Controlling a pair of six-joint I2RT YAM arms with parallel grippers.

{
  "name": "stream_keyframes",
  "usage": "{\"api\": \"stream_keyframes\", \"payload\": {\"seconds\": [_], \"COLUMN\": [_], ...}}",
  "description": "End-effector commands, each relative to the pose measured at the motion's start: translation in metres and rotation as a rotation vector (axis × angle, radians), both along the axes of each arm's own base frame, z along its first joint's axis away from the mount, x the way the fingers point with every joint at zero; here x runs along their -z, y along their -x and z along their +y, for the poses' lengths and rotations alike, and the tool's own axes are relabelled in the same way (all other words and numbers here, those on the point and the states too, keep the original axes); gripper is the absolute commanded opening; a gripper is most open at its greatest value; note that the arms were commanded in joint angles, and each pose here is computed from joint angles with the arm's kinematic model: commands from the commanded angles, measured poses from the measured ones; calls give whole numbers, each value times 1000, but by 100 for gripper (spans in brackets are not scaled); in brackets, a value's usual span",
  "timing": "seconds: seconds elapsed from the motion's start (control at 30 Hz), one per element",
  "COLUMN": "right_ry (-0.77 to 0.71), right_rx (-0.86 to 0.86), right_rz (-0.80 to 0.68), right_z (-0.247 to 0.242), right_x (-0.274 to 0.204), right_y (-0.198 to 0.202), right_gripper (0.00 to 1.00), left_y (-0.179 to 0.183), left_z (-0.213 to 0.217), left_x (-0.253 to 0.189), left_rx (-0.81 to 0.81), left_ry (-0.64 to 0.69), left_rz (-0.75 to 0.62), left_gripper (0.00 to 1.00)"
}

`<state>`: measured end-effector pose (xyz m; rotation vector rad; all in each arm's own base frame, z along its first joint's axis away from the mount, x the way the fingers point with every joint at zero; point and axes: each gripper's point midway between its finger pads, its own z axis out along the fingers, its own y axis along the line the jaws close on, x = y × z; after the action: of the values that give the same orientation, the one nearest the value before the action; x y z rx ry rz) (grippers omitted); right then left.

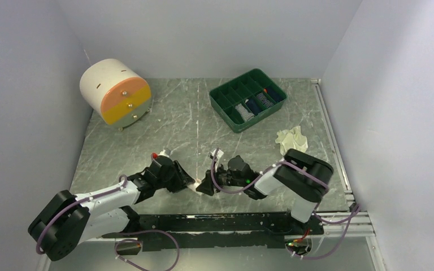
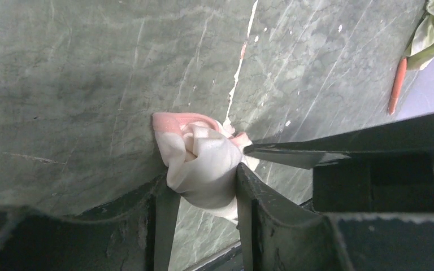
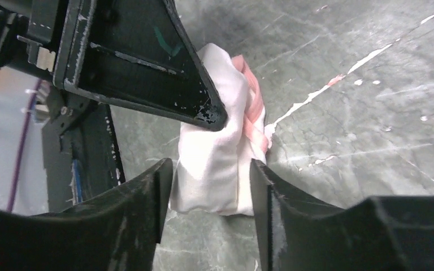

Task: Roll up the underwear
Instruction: Roll the underwear to the center of the board.

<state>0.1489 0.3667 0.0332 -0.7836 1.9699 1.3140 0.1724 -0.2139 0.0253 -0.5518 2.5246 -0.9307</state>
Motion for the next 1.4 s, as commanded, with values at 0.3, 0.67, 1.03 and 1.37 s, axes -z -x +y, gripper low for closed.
{"api": "stream_keyframes", "payload": {"seconds": [0.3, 0.67, 1.03, 1.37], "right_ry": [336, 521, 484, 125], "right_rx": [1, 107, 62, -96], "right_rz": [-611, -761, -563, -118], "right_z": [2, 9, 2, -8], "right_x": [-49, -15, 21, 19], "right_y": [-16, -8, 4, 13], "right_gripper": [57, 51, 14, 13], "left_y": [23, 22, 21, 2], "left_z": [29, 29, 24, 9], "left_x": [36, 33, 30, 12], "left_rx": [10, 10, 21, 38], "left_ry": [-168, -170, -145, -89], "left_rz": [107, 108, 99, 0], "left_gripper": [46, 46, 55, 72]}}
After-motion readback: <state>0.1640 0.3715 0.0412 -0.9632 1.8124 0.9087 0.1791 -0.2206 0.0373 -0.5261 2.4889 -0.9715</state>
